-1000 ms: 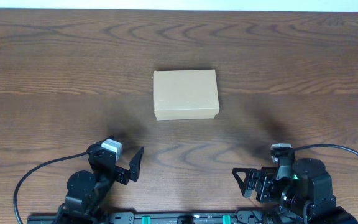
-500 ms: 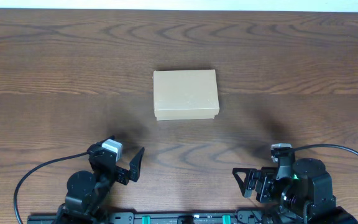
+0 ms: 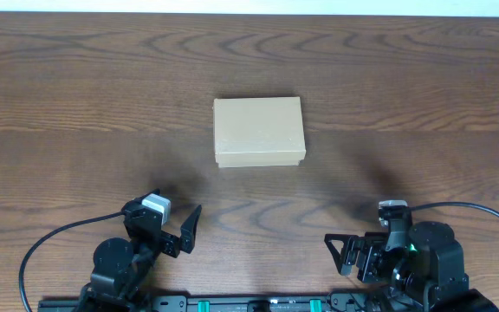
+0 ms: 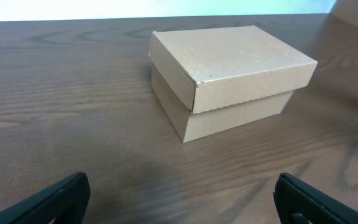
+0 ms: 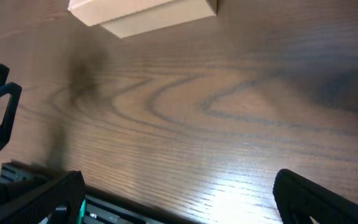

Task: Pack container

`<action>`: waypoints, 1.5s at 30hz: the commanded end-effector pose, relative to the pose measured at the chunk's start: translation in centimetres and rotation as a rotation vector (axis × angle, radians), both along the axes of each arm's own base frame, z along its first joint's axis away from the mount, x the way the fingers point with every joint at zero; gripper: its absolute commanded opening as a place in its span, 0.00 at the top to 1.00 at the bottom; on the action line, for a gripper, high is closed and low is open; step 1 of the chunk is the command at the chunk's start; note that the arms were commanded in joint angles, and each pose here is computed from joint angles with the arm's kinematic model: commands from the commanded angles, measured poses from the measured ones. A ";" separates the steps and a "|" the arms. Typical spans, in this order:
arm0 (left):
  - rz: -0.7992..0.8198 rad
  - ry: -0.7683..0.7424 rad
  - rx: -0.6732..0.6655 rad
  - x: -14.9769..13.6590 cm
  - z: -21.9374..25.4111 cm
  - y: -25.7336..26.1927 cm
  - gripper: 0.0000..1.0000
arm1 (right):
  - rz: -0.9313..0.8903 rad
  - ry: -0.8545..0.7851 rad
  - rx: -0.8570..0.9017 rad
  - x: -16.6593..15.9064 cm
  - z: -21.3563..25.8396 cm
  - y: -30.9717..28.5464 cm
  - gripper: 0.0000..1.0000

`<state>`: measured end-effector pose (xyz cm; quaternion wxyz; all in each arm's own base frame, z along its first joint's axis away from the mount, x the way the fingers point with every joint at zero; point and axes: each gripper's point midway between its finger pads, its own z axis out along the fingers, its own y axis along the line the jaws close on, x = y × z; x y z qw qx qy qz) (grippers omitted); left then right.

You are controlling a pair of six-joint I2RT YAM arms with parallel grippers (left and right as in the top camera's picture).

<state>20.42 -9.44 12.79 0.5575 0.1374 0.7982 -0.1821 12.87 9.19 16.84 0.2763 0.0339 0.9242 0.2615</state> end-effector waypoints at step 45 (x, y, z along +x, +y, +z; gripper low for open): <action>-0.011 0.010 0.009 0.0 -0.9 -0.1 0.05 | 0.268 -0.534 -0.323 4.7 -8.2 0.5 0.01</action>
